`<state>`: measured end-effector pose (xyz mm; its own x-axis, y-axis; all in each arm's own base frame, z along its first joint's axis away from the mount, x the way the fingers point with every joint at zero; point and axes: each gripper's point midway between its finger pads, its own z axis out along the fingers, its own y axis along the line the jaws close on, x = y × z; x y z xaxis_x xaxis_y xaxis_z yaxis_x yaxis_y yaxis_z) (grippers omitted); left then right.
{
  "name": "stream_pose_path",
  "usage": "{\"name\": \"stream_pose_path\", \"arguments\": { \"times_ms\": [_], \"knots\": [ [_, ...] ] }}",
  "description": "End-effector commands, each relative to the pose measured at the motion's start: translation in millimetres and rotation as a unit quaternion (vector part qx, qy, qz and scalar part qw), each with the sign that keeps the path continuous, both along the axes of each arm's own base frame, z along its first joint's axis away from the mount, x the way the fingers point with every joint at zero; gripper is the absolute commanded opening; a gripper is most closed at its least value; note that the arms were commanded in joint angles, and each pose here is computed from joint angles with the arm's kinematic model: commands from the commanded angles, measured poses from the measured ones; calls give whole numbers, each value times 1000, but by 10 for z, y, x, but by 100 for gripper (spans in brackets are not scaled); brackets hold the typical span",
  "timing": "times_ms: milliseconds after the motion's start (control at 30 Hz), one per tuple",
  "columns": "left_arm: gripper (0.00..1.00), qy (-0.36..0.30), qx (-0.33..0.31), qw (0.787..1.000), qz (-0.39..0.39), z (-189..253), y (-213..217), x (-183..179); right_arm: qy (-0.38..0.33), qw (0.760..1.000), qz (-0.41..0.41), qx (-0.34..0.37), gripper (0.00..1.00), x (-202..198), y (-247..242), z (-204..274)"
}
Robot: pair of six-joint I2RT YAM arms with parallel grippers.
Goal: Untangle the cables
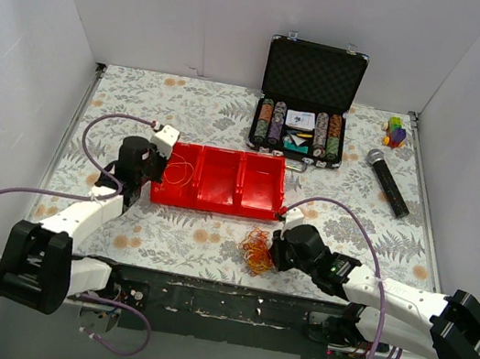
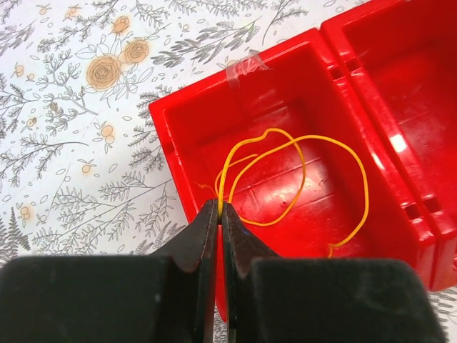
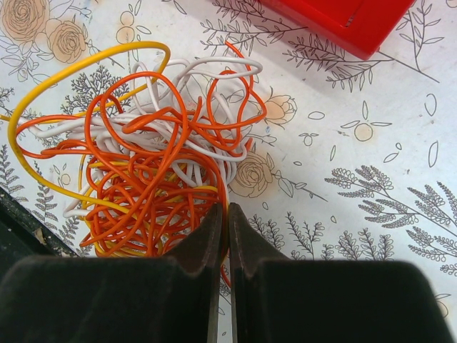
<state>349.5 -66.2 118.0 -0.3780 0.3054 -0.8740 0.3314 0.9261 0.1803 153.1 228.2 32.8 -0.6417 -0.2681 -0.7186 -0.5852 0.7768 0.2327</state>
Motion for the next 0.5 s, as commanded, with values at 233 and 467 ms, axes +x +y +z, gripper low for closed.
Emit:
{"name": "stream_pose_path", "arguments": {
  "times_ms": [233, 467],
  "knots": [
    [1, -13, 39, 999, -11, -18, -88, 143, 9, 1000, -4, -18, 5, -24, -49, -87],
    [9, 21, 22, 997, -73, -170, -451, 102, 6, 1000, -6, -17, 5, -22, -59, -80]
  ]
}}
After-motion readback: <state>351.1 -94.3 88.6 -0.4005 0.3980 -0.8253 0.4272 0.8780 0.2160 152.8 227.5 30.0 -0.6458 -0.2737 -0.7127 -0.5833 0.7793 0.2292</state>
